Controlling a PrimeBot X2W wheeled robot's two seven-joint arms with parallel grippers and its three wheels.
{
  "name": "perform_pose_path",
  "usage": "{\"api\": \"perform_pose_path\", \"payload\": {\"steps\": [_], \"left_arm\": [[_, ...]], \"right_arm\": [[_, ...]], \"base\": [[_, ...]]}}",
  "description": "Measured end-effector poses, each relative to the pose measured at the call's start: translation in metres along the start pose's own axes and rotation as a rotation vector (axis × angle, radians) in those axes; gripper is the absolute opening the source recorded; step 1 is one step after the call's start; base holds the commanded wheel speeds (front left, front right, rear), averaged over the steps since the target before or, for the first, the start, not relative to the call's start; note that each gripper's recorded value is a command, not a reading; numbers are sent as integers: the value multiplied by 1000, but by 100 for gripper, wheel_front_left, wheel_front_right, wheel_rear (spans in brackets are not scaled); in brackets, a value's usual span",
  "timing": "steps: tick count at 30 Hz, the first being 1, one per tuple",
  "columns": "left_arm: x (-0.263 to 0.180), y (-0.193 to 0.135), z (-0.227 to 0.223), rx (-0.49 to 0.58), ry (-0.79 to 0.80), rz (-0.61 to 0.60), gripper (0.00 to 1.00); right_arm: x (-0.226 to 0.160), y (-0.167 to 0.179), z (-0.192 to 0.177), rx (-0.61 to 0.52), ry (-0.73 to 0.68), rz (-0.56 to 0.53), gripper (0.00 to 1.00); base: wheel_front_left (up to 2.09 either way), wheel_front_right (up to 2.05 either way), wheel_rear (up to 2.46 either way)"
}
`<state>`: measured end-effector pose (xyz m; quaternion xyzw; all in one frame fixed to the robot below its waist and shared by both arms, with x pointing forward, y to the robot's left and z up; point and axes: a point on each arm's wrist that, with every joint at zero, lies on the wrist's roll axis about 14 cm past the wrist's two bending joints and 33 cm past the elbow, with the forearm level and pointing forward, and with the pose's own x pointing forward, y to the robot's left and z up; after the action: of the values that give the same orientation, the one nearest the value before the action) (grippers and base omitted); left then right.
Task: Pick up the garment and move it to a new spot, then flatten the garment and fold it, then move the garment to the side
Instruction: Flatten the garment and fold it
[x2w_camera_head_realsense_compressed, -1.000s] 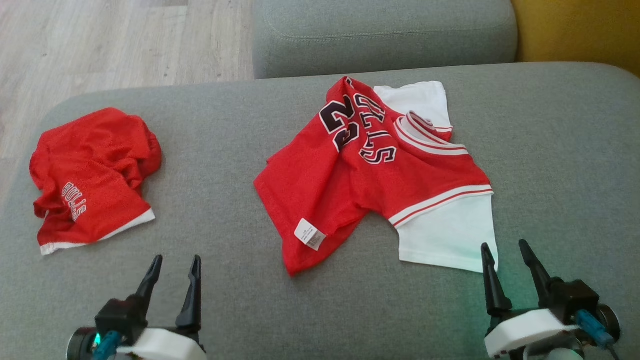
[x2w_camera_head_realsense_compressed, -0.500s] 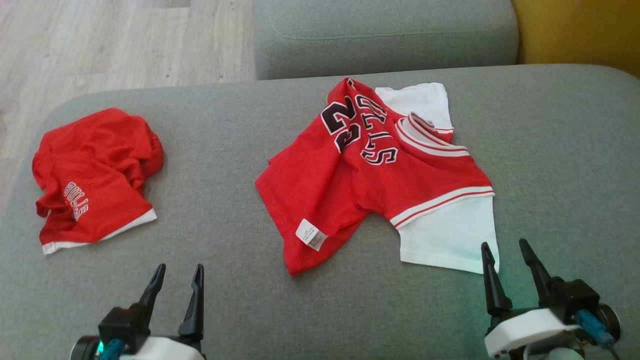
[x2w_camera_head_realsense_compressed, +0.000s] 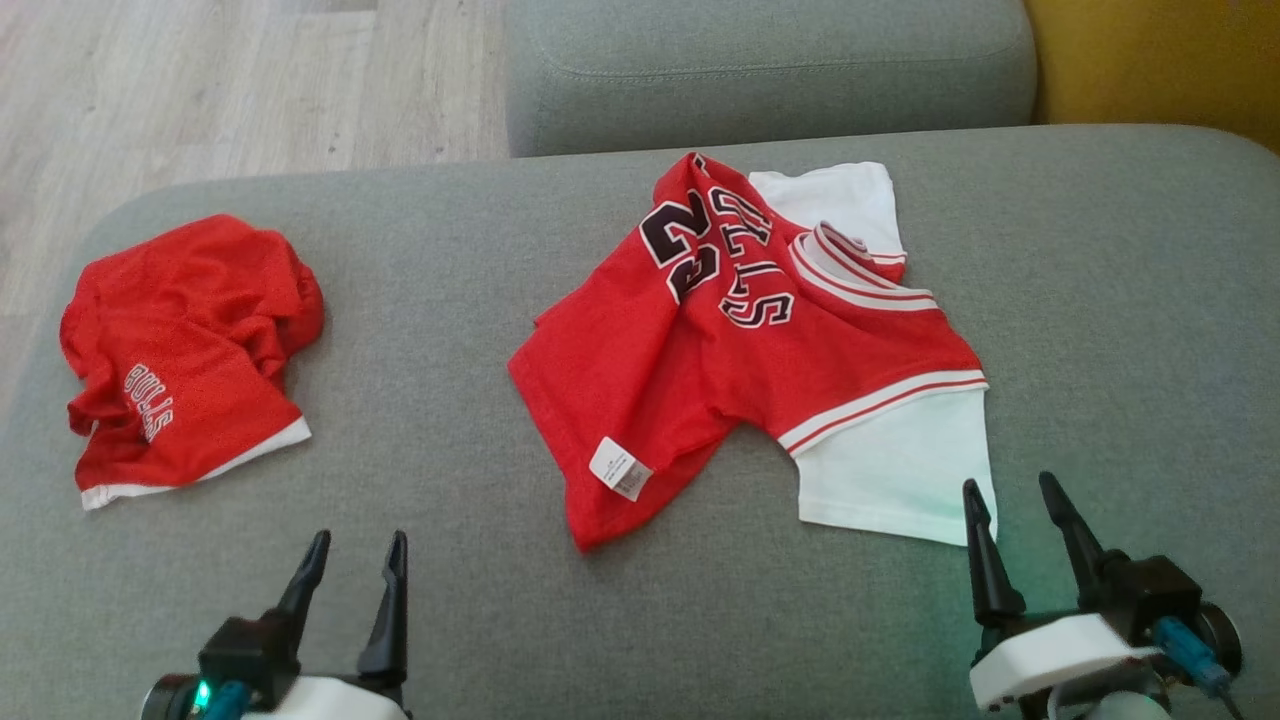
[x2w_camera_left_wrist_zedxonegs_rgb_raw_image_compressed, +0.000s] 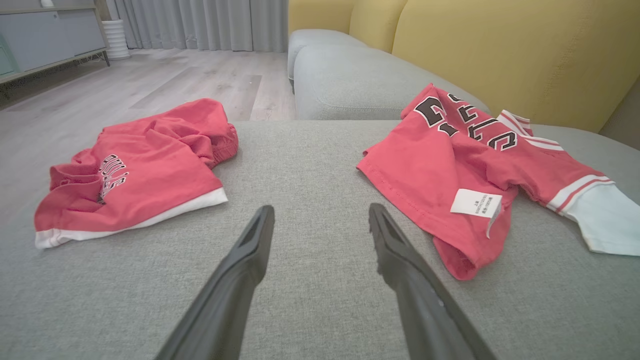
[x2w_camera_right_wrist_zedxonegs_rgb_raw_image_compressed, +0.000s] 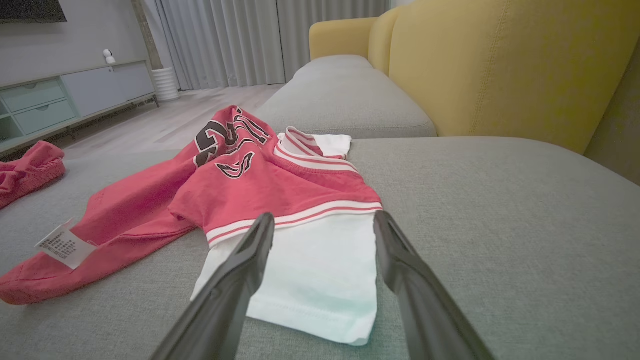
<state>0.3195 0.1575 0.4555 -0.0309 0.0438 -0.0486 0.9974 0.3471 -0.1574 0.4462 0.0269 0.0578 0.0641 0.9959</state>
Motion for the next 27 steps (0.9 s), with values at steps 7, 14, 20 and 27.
{"api": "perform_pose_path", "payload": {"steps": [7,14,20,27], "left_arm": [[3,-25,-4,3,13,-82,100],[14,-91,-21,36,109,-307,100],[28,-119,-41,71,217,-410,100],[38,-122,-63,101,297,-420,100]], "right_arm": [[2,-4,11,0,-35,-10,100],[16,-32,3,-4,90,-87,100],[15,-41,-34,-2,305,-112,100],[7,-49,-54,14,406,-141,100]], "base": [[0,0,0],[0,0,0],[0,0,0],[0,0,0]]}}
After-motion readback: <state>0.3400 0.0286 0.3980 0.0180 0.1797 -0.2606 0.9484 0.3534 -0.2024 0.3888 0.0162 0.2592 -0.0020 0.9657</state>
